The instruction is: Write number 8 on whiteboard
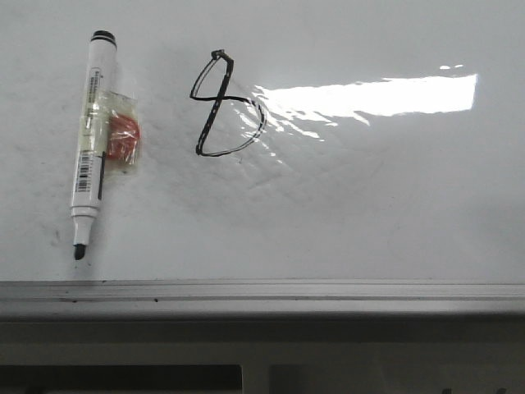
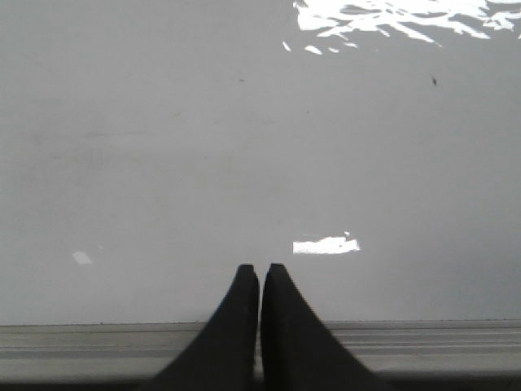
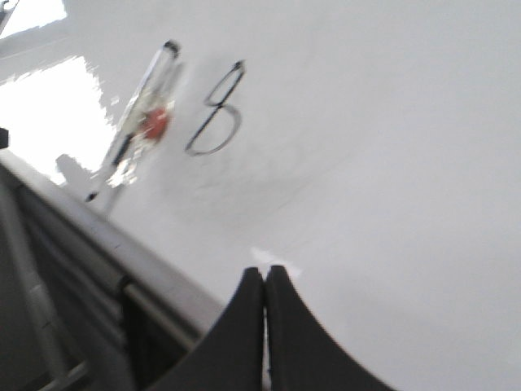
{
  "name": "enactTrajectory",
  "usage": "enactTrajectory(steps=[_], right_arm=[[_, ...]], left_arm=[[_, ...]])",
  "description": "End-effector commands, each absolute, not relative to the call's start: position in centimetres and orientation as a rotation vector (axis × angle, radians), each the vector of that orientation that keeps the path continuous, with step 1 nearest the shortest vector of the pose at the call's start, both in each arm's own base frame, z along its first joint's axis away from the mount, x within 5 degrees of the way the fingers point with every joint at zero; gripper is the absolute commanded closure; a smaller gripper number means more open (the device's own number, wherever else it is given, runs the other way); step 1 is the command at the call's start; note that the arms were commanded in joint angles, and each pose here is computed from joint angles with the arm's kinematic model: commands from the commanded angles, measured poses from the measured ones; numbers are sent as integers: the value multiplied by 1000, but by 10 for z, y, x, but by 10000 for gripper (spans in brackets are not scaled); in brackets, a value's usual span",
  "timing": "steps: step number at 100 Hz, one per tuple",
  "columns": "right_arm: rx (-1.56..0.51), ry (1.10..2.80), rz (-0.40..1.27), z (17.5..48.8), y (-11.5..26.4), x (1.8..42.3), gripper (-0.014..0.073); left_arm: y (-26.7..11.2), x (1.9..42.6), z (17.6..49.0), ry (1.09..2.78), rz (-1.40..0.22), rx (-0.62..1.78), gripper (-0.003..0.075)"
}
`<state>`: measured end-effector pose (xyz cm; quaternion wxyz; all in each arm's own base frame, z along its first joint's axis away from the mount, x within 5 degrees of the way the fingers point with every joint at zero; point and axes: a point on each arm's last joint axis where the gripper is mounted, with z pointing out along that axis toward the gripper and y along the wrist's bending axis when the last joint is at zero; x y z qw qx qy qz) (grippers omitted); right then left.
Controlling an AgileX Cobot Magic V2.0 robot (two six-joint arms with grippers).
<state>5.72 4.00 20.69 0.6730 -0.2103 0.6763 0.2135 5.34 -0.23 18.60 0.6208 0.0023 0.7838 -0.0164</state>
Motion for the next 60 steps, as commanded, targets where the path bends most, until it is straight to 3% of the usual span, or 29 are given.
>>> enactTrajectory(steps=[1,36,60], right_arm=[[-384,1409,358,215,33,62,658],[-49,1388,-98,218,-1,60,658],[115,1502,-189,205,-11,56,658]], left_arm=[[-2,54,178,1769,-46,-8,741],[-2,54,178,1769,-46,-8,741],[-2,54,178,1769,-46,-8,741]])
